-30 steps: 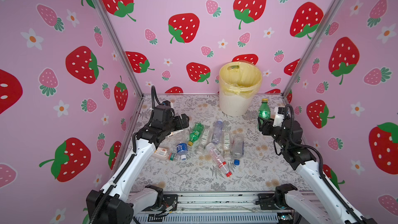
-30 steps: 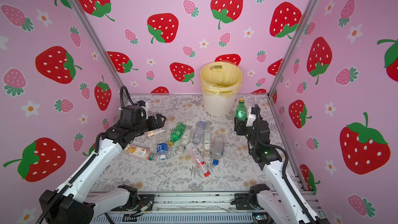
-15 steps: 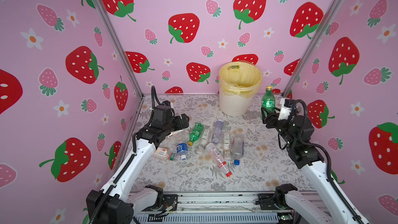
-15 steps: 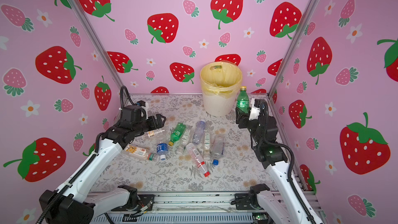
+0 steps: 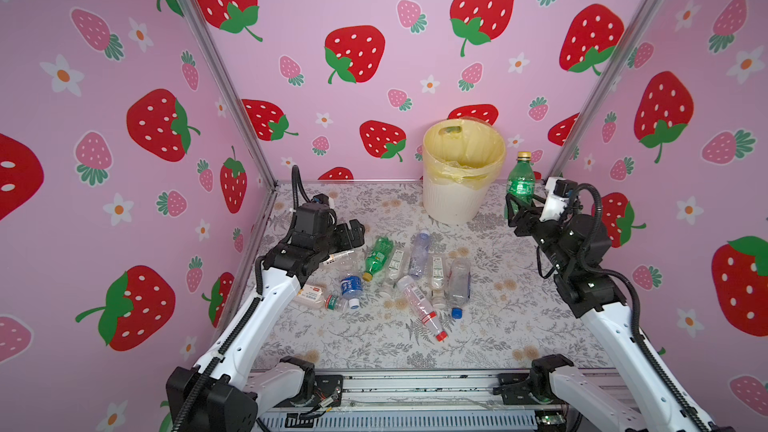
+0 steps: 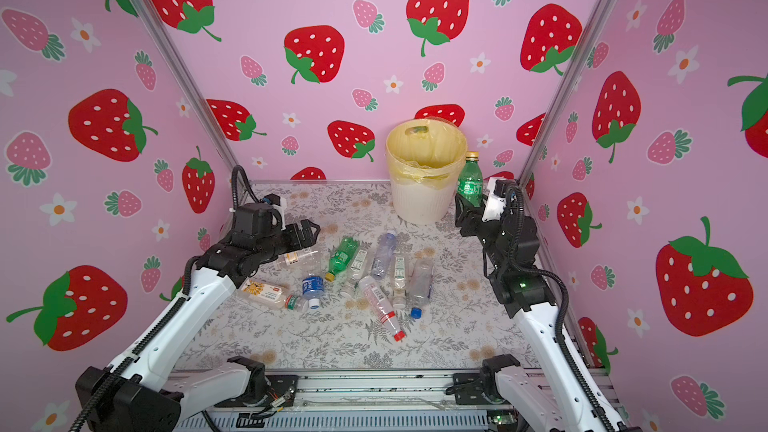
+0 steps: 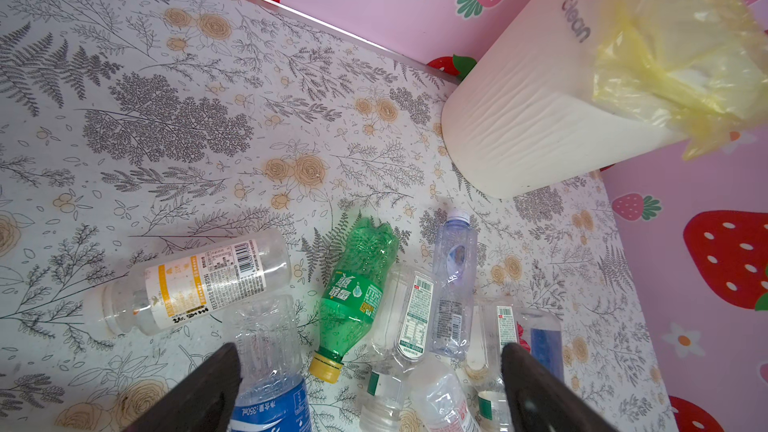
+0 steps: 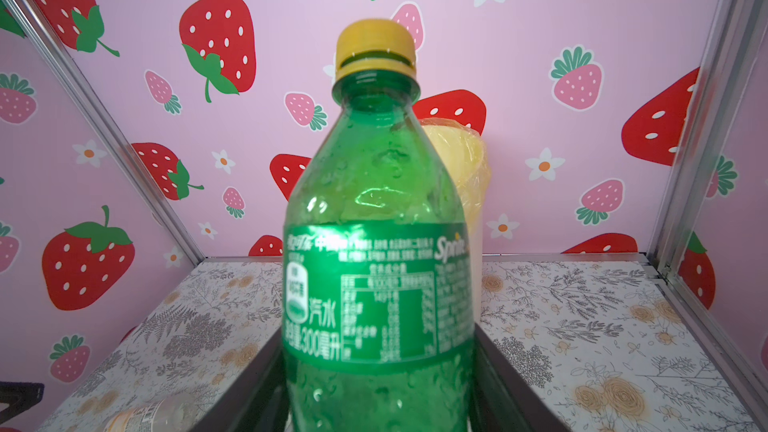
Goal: Throw the plastic bottles in the bin
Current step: 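Carry the Sprite bottle with the right gripper up over the bin, then open the right gripper above the bin to drop the Sprite bottle, then draw the right gripper back from the bin while the left lowers toward the pile, then grasp the peacock-labelled clear bottle with the left gripper, then lift the peacock bottle with the left gripper and carry it over the bin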
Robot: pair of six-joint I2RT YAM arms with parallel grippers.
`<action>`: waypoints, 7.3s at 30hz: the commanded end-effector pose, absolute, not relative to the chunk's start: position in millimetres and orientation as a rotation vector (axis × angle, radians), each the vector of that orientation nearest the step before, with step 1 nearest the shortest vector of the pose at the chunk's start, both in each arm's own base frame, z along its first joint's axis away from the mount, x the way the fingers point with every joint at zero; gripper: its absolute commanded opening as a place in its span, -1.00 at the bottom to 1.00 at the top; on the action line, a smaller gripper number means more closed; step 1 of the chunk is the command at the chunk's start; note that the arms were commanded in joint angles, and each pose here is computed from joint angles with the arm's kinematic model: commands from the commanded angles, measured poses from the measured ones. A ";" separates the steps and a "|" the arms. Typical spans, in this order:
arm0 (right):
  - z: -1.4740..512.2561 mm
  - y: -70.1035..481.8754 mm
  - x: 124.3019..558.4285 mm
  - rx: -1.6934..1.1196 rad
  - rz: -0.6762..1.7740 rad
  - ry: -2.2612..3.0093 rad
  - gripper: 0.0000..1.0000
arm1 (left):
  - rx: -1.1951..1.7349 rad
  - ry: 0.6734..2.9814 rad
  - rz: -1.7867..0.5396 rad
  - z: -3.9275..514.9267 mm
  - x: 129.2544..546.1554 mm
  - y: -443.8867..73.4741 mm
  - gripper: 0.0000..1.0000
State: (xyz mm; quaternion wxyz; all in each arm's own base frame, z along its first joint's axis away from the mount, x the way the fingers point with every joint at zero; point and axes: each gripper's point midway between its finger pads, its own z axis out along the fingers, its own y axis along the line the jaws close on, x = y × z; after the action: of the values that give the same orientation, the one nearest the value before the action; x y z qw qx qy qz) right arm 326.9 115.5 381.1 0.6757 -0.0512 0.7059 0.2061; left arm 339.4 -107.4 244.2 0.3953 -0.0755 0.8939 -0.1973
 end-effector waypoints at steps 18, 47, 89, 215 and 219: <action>441.2 183.7 533.8 -0.061 0.494 1.757 0.99 | -0.205 2.237 -0.462 255.3 338.3 -97.8 0.98; 308.9 142.0 378.6 -0.095 0.511 1.904 0.99 | -0.224 2.291 -0.451 241.4 342.3 -98.2 0.98; 210.8 126.6 338.2 -0.021 0.505 2.081 0.99 | -1.130 2.270 -0.013 160.6 270.1 8.8 0.98; 117.9 115.2 307.7 0.014 0.451 2.311 0.99 | 0.020 2.274 -0.930 308.3 438.8 -194.4 0.11; 121.3 114.2 305.8 0.027 0.458 2.301 0.99 | 0.087 2.248 -0.989 322.9 454.6 -229.0 0.11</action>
State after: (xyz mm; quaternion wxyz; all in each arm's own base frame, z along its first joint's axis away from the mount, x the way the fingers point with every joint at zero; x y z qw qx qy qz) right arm 310.8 117.8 121.9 0.3880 0.0079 0.9027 0.1859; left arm 453.2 -204.4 297.6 0.3304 0.0067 0.8772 -0.3485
